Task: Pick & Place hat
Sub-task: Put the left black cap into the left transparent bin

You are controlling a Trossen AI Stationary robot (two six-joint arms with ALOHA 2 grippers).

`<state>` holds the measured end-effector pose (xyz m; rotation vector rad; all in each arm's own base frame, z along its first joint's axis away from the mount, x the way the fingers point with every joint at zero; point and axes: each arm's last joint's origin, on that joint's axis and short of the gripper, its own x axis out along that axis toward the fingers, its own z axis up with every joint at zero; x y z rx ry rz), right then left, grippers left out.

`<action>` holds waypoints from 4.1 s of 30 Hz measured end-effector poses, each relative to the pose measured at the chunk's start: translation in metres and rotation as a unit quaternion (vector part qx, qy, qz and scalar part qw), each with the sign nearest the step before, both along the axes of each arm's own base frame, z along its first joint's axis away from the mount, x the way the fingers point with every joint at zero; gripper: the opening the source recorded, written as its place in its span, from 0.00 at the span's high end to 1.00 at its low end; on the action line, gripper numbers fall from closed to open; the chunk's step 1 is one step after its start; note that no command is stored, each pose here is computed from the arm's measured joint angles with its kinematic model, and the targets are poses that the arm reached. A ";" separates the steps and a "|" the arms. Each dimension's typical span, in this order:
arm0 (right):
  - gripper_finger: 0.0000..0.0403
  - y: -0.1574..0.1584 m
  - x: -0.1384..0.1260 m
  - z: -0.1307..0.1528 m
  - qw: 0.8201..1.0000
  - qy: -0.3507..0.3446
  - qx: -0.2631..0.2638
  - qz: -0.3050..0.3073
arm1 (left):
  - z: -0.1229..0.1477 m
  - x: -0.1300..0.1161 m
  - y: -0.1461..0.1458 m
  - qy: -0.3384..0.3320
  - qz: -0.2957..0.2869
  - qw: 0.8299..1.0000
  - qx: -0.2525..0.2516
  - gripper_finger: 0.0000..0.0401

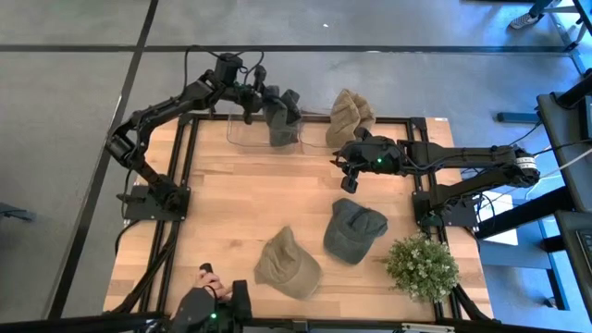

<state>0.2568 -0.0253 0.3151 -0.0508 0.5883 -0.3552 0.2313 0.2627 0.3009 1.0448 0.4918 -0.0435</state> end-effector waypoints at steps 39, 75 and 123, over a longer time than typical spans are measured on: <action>0.72 -0.001 -0.001 -0.001 0.999 0.018 -0.026 0.016 | 0.036 -0.062 -0.057 0.025 0.247 0.899 -0.362 0.61; 0.72 -0.001 -0.009 -0.012 0.992 0.104 -0.050 0.043 | -0.023 -0.048 -0.084 0.148 0.617 0.658 -0.407 0.61; 0.72 0.001 -0.009 -0.012 0.994 0.098 -0.030 0.049 | 0.009 0.003 -0.088 -0.034 0.562 0.741 -0.367 0.99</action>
